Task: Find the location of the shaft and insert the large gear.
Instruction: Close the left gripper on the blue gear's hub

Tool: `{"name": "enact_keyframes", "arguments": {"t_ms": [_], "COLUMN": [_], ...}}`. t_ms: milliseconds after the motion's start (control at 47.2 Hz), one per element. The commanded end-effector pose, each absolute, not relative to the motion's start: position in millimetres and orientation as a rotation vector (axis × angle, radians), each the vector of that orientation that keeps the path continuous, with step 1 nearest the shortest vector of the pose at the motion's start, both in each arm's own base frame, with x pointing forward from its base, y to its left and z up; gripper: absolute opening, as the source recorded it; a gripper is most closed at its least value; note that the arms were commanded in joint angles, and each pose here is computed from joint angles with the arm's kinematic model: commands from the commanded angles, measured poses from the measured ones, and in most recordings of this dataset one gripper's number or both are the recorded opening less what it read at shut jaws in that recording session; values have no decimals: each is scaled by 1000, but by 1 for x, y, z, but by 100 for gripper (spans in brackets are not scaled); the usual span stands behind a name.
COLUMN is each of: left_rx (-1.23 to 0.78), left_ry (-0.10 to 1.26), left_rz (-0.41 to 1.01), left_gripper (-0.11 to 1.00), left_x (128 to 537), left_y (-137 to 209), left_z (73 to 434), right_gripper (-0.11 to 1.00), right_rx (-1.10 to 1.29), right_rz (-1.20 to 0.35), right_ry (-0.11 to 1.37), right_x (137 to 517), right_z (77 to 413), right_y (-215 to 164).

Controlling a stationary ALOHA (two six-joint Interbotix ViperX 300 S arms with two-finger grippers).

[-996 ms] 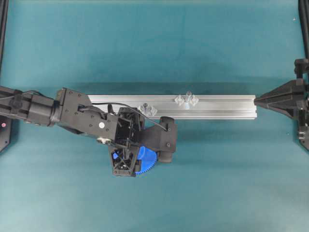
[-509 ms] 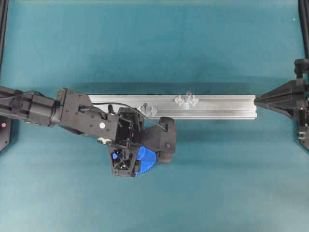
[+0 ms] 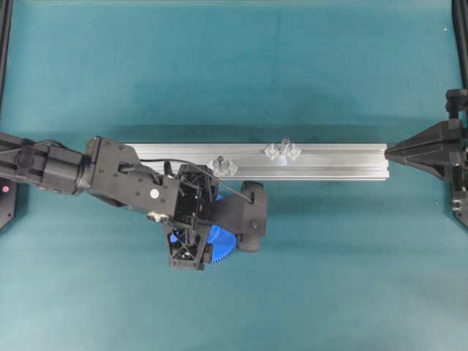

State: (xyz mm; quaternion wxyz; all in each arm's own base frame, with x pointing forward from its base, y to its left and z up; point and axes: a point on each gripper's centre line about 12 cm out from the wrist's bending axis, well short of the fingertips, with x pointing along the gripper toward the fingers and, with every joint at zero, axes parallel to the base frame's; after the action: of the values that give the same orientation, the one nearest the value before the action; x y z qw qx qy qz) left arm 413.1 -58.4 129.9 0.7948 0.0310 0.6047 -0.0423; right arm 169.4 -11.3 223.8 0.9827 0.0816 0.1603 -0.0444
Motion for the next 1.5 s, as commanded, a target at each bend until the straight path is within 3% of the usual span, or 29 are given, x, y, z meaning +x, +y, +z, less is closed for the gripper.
{"name": "enact_keyframes", "arguments": {"t_ms": [0,1335,1483], "left_rx": [74,72,74], "left_ry": [1272,1287,1310], "left_rz": [-102,-92,-91], "left_gripper": [94,94,86], "left_x": [417,422,421], "left_y": [-63,-62,-62], "left_z": [140,132,125], "right_gripper": [4,4,4], "right_rx": [172,170,171], "right_rz": [-92,-92,-90], "right_ry": [316,314,314], "right_x": [171,171,171], "right_z": [227,227,227], "right_y": [-12,-12,-11]}}
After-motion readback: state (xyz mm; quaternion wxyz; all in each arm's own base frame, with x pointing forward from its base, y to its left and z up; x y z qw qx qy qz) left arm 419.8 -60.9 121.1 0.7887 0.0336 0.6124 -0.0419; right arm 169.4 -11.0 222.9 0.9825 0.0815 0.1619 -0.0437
